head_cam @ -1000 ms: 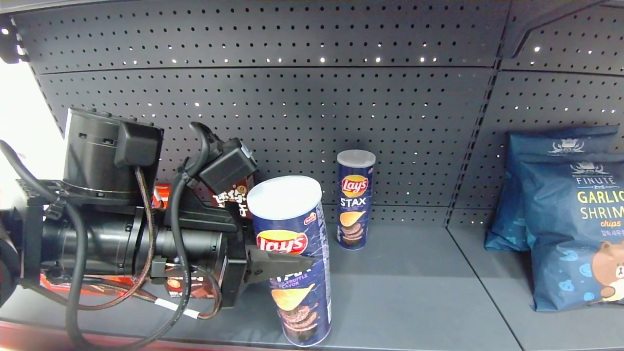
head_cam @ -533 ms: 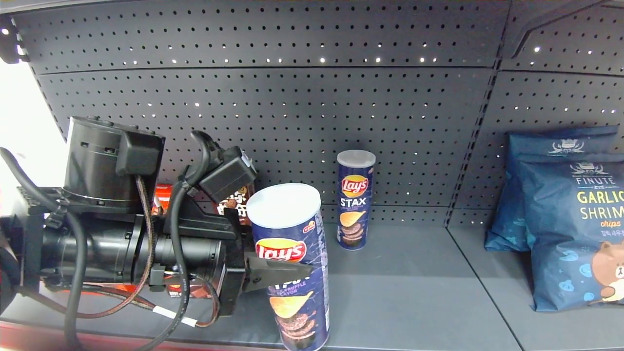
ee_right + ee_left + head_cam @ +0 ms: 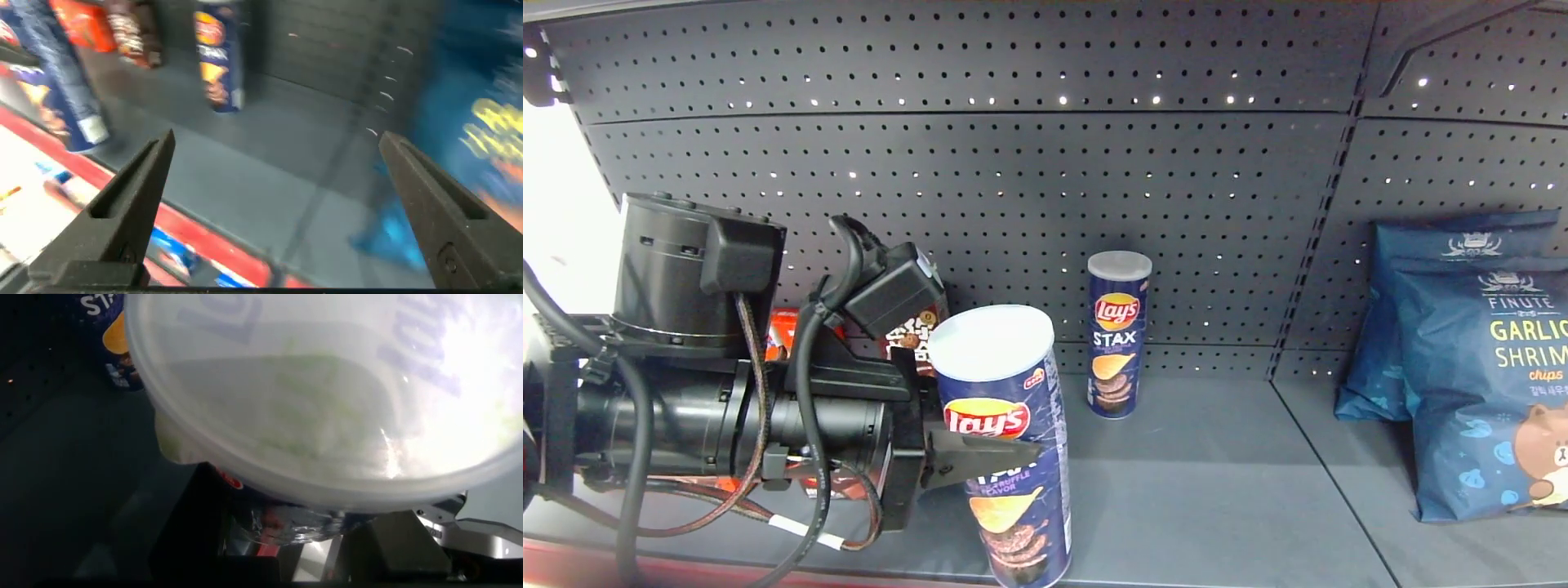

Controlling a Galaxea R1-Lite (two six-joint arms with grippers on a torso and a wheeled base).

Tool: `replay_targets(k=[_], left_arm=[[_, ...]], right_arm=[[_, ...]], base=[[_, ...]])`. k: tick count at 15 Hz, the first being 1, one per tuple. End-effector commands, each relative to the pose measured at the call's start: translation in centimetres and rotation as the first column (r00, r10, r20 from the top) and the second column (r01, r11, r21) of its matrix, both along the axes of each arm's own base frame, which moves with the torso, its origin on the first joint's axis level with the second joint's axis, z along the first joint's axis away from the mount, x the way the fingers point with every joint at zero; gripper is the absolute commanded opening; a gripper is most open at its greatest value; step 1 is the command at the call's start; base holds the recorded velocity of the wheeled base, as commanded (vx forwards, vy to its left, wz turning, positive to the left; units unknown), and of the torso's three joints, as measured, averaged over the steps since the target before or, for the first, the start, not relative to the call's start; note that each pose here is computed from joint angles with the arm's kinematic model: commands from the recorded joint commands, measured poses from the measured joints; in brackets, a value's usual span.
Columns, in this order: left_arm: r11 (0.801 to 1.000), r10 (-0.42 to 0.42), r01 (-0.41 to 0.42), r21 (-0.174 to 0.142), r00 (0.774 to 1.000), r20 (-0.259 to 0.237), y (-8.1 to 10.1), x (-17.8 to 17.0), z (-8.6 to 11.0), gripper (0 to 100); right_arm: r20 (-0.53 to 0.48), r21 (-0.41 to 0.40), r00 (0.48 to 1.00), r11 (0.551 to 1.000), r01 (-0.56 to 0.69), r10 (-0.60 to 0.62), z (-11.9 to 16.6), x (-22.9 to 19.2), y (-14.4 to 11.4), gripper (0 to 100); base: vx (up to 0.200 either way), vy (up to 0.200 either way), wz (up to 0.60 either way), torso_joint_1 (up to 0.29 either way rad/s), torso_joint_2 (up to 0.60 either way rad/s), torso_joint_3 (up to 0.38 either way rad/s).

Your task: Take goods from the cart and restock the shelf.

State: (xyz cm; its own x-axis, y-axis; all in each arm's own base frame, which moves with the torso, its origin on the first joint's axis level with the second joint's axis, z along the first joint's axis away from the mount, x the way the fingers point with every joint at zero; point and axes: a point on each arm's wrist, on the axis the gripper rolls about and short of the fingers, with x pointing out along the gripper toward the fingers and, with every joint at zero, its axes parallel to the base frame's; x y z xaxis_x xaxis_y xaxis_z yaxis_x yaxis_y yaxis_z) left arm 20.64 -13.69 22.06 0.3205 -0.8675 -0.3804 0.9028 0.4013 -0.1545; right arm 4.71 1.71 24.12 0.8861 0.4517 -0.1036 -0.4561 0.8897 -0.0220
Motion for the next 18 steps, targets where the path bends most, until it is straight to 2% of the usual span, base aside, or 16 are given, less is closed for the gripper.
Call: replay_targets(k=[1,5,7,13,18], left_arm=[[1.0,0.009,-0.009,-0.003,1.0,0.006,0.2,0.1,0.1,0],[1.0,0.007,-0.007,-0.005,1.0,0.006,0.2,0.1,0.2,0],[1.0,0.009,-0.009,-0.013,1.0,0.005,0.6,0.2,0.2,0],[1.0,0.009,-0.009,-0.016,1.0,0.006,0.7,0.1,0.3,0],[1.0,0.007,-0.006,-0.017,1.0,0.006,0.6,0.1,0.3,0]], right_arm=[[-0.081,-0.017,0.988,0.991,-0.136,0.134,0.9,6.6,2.9,100],[-0.088,-0.008,0.969,0.973,-0.232,0.23,0.5,10.4,5.2,100],[-0.137,-0.019,0.959,0.967,-0.254,0.249,-0.3,12.9,6.5,100],[-0.074,-0.008,0.929,0.931,-0.365,0.363,-2.2,18.2,8.6,100],[-0.023,-0.004,0.888,0.888,-0.459,0.459,-2.5,21.8,9.0,100]], base=[[0.0,0.0,0.0,0.0,0.0,0.0],[0.0,0.0,0.0,0.0,0.0,0.0],[0.0,0.0,0.0,0.0,0.0,0.0],[0.0,0.0,0.0,0.0,0.0,0.0],[0.0,0.0,0.0,0.0,0.0,0.0]])
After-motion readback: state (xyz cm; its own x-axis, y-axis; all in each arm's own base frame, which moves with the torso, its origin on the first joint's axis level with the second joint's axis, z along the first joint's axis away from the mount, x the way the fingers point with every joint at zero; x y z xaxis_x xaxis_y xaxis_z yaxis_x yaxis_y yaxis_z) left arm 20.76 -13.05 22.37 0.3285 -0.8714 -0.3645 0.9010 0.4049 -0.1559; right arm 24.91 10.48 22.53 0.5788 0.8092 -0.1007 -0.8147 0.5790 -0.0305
